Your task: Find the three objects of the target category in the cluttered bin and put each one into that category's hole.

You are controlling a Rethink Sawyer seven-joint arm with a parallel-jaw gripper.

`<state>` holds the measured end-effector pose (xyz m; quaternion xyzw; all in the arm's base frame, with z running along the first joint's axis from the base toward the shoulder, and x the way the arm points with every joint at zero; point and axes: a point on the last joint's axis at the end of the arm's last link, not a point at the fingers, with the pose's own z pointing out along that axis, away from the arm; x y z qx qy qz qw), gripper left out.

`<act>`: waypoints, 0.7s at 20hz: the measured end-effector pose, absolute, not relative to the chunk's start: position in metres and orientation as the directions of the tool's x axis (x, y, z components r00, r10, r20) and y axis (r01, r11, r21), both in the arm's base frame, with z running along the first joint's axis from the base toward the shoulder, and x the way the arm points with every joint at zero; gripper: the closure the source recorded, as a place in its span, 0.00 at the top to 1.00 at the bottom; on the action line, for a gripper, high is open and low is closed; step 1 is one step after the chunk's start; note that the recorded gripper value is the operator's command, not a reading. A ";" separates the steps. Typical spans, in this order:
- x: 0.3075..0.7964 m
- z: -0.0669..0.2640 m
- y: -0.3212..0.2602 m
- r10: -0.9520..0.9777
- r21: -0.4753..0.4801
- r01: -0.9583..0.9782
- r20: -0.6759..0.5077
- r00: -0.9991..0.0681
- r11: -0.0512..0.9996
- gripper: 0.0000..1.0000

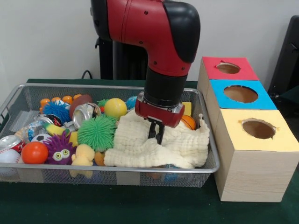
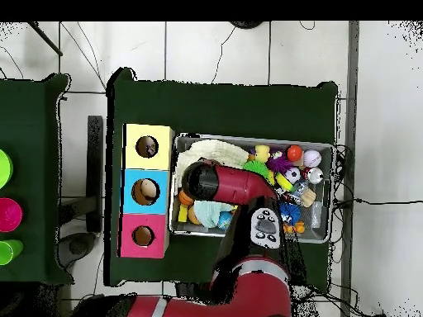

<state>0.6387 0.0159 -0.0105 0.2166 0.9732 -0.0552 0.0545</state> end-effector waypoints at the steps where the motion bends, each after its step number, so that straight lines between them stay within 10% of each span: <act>1: 0.639 -0.007 0.012 0.424 -0.078 0.435 -0.132 -0.896 0.897 0.00; 14: 0.625 0.044 -0.137 0.521 -0.086 0.544 -0.196 -0.831 0.835 0.00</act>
